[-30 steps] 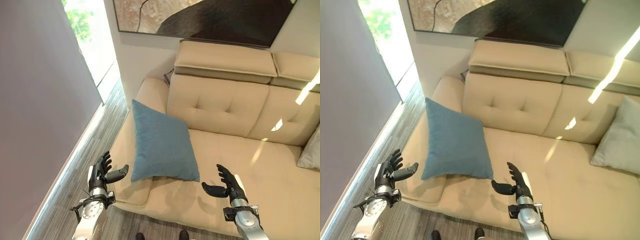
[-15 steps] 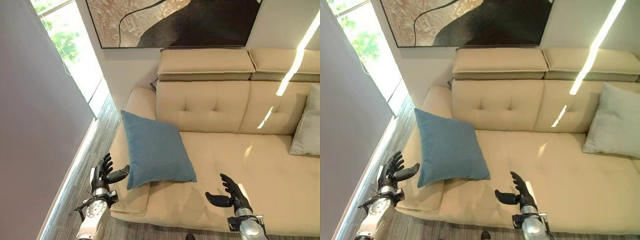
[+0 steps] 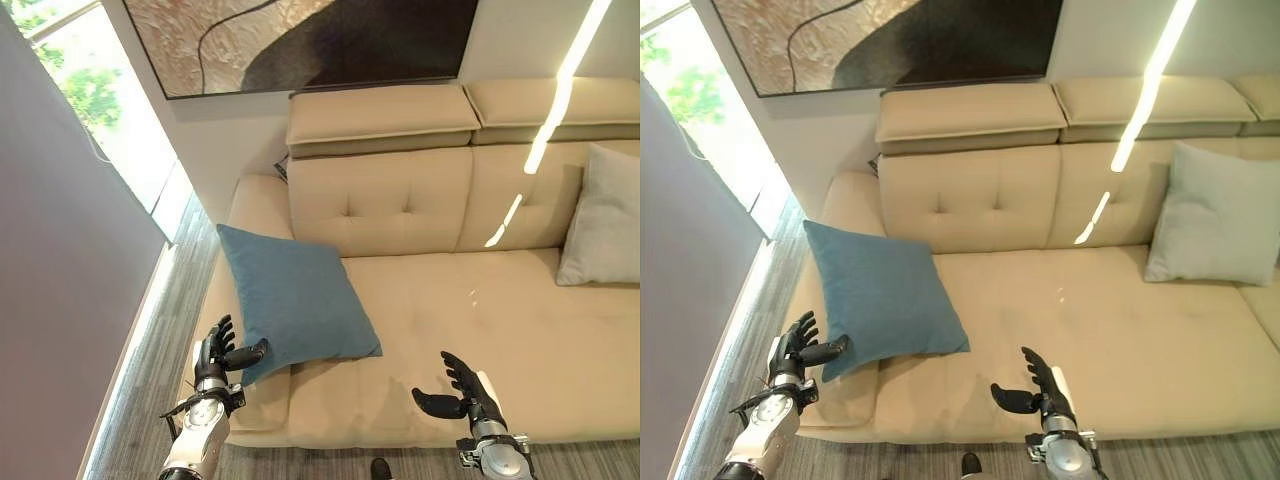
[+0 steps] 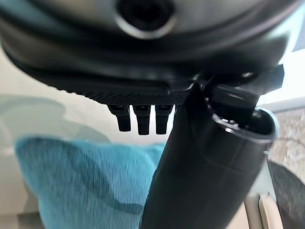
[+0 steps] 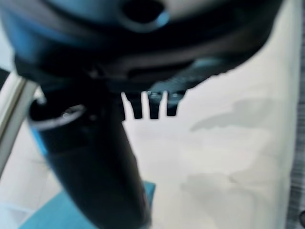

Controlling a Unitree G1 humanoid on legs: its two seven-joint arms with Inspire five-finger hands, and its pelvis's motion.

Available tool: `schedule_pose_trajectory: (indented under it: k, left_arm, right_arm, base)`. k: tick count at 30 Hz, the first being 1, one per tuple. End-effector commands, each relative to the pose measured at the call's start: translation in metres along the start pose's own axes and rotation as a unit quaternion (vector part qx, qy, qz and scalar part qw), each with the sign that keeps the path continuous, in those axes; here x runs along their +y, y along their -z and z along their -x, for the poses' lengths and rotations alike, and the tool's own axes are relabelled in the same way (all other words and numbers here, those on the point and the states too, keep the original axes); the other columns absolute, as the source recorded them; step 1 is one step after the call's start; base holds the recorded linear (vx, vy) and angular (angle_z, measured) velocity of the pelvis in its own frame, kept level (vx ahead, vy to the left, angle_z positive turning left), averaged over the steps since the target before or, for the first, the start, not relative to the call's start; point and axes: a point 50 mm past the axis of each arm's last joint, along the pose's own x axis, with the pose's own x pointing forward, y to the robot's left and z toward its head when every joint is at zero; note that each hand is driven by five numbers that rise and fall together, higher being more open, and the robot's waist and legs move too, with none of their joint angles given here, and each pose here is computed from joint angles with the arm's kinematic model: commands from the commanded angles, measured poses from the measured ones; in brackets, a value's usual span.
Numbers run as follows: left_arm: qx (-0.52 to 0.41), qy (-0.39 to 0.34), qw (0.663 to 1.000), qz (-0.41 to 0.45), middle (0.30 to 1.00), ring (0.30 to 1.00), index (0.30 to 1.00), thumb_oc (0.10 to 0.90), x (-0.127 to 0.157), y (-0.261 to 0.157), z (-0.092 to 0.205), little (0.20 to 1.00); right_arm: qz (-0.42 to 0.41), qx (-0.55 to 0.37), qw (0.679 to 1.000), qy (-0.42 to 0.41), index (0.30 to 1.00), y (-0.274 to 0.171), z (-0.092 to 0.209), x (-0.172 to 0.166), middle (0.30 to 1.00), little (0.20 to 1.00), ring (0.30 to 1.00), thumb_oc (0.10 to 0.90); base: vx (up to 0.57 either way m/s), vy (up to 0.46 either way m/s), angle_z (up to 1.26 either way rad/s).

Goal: Pick up all the scattered cushions and arrange them neatly on the sofa.

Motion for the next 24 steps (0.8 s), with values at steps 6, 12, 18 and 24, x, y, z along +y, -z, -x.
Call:
schedule_pose_trajectory:
  k: [6,12,18,24]
  left_arm:
    - [-0.097,0.019,0.995,0.009,0.9,0.9,0.9,0.8,-0.011,-0.054,-0.025,0.9]
    - [-0.091,0.03,0.995,0.027,0.3,0.3,0.3,0.4,-0.016,-0.055,-0.026,0.3]
    - [-0.126,0.036,0.988,0.087,0.3,0.3,0.3,0.4,-0.02,-0.073,-0.023,0.3]
    - [-0.162,0.037,0.98,0.106,0.3,0.3,0.3,0.4,-0.013,-0.089,-0.02,0.3]
  right_arm:
    - [-0.013,-0.081,0.996,0.035,0.9,-0.032,-0.01,-0.017,0.9,0.9,0.9,0.8]
    - [-0.013,-0.086,0.996,0.032,0.9,-0.035,-0.01,-0.016,0.9,0.9,0.9,0.8]
    - [-0.039,-0.106,0.992,0.054,0.9,-0.044,-0.009,-0.025,0.9,0.9,0.9,0.8]
    - [-0.042,-0.118,0.99,0.071,0.9,-0.049,-0.01,-0.033,0.9,0.9,0.9,0.8]
  base:
    - [0.01,-0.005,-0.11]
    - [0.01,-0.009,-0.06]
    - [0.01,-0.009,-0.01]
    - [0.0,-0.004,-0.01]
